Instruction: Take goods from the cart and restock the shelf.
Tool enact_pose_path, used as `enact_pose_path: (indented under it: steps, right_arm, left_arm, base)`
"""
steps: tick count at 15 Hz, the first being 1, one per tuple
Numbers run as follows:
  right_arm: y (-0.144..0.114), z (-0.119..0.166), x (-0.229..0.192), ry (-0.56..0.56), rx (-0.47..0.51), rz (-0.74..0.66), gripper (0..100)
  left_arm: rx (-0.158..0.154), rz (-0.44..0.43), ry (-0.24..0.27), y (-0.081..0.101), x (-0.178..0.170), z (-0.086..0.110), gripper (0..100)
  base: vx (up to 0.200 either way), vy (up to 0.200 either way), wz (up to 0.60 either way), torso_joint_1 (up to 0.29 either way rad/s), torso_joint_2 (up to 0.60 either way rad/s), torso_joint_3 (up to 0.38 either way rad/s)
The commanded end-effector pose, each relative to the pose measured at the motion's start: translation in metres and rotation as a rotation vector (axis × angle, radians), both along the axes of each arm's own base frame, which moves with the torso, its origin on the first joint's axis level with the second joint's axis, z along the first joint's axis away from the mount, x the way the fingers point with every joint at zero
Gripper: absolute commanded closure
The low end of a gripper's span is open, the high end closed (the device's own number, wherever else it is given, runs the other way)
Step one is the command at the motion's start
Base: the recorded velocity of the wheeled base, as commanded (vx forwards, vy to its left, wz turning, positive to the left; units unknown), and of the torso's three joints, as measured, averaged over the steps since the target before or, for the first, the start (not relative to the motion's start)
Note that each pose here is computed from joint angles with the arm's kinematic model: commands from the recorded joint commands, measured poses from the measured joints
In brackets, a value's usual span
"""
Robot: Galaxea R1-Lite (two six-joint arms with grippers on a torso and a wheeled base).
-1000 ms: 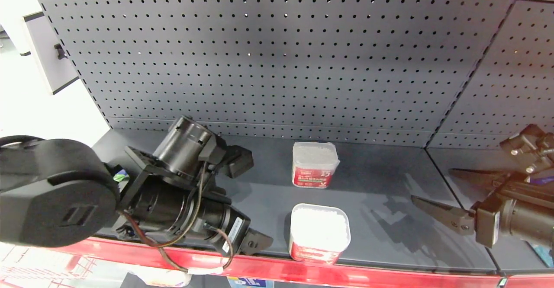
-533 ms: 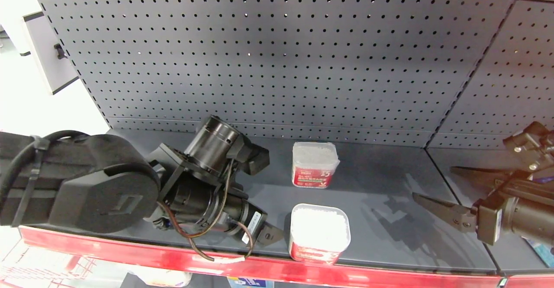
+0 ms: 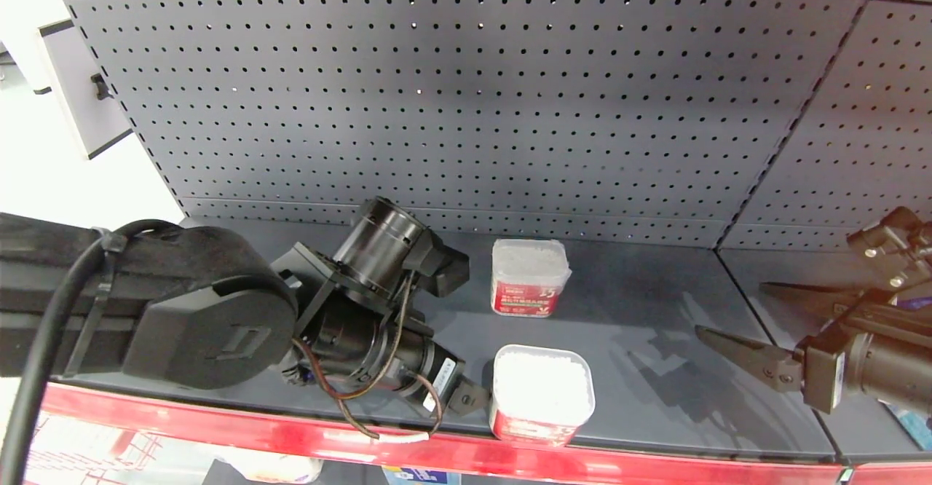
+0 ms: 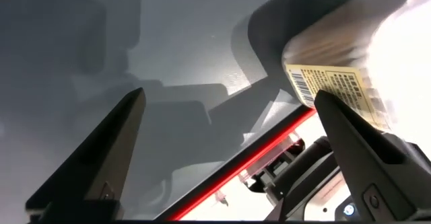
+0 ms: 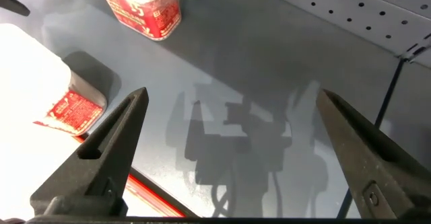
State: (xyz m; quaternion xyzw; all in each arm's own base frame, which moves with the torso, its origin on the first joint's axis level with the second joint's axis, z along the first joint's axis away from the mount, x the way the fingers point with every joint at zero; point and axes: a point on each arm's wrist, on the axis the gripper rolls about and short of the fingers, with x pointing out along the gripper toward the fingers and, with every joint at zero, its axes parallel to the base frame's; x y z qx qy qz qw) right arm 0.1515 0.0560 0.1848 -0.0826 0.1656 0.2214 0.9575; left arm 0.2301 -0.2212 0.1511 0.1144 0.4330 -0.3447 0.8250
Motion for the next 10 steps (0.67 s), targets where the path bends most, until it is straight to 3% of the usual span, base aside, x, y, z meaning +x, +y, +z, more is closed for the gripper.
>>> enact_pose_path:
  steps: [1,9,10]
  right_arm:
    - [0.000,-0.001,0.000,0.005,-0.002,-0.002,0]
    - [0.000,-0.003,-0.001,0.017,0.002,-0.004,0]
    - [0.001,-0.016,-0.007,0.058,-0.021,0.029,0]
  left_arm:
    - [-0.002,-0.011,0.000,-0.005,-0.001,-0.001,0]
    - [-0.003,-0.003,0.004,-0.006,0.002,-0.001,0]
    - [-0.010,0.010,0.001,-0.002,0.002,0.002,0]
  base:
    - [0.000,0.000,0.00,0.000,0.00,0.000]
    - [0.000,0.000,0.00,0.000,0.00,0.000]
    - [0.000,0.000,0.00,0.000,0.00,0.000]
